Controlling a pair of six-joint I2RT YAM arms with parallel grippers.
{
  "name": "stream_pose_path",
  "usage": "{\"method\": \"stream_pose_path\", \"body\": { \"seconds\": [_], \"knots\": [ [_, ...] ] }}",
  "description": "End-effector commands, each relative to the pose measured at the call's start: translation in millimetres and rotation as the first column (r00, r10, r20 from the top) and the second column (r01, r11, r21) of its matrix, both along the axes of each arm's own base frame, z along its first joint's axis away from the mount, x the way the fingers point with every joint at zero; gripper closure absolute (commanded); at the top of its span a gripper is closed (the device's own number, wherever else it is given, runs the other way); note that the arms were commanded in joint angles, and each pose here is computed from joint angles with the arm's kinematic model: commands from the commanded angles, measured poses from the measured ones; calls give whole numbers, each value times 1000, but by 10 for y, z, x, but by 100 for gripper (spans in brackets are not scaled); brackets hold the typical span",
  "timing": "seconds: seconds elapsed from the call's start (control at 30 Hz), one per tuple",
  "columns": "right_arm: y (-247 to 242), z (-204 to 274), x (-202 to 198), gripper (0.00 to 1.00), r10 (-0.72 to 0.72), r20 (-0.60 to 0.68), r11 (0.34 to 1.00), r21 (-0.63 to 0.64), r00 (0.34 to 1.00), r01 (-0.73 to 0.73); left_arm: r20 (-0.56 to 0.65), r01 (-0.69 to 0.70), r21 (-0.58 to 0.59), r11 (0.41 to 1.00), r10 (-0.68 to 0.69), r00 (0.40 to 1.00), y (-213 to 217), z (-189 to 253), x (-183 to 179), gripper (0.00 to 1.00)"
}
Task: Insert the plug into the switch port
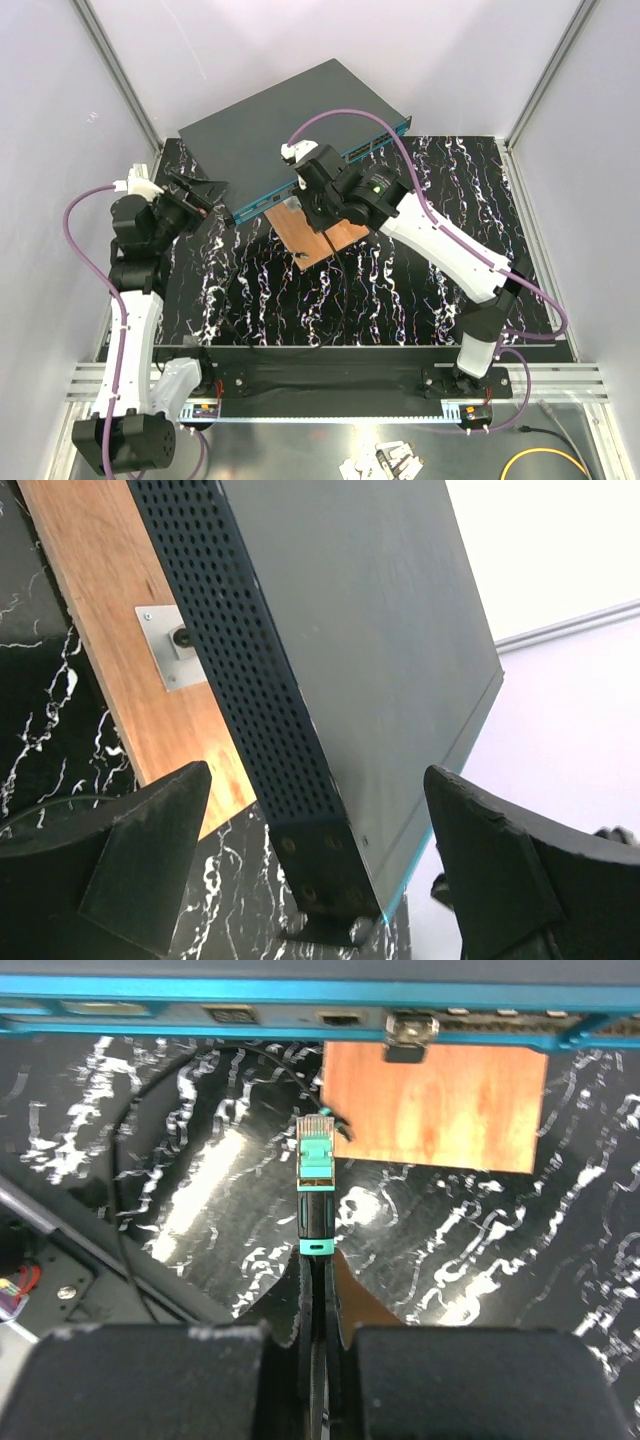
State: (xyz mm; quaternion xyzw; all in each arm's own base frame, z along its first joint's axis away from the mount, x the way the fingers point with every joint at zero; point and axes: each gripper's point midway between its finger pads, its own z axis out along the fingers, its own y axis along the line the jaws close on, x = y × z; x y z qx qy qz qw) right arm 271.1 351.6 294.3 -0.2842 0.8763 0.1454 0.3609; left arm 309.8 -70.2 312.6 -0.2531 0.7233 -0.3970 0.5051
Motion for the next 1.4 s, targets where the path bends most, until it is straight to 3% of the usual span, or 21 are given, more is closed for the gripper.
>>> {"method": "stream_pose_path", "body": {
  "seconds": [0.0,0.33,0.93,1.37],
  "knots": [
    [-74,-1,107,100,-54,52,997,-44,997,57,96,-3,-38,999,7,995,11,225,135,7],
    [-1,50,269,100,-68,113,996,-46,991,74,86,57,-129,990,-46,995,-96,171,244,14],
    [173,98,338,100,-61,114,998,-10,992,63,79,104,-154,983,-93,993,-232,63,227,51],
    [236,11,369,100,-61,103,998,-23,993,64,88,115,-151,982,-102,991,-263,74,211,59]
  ]
}}
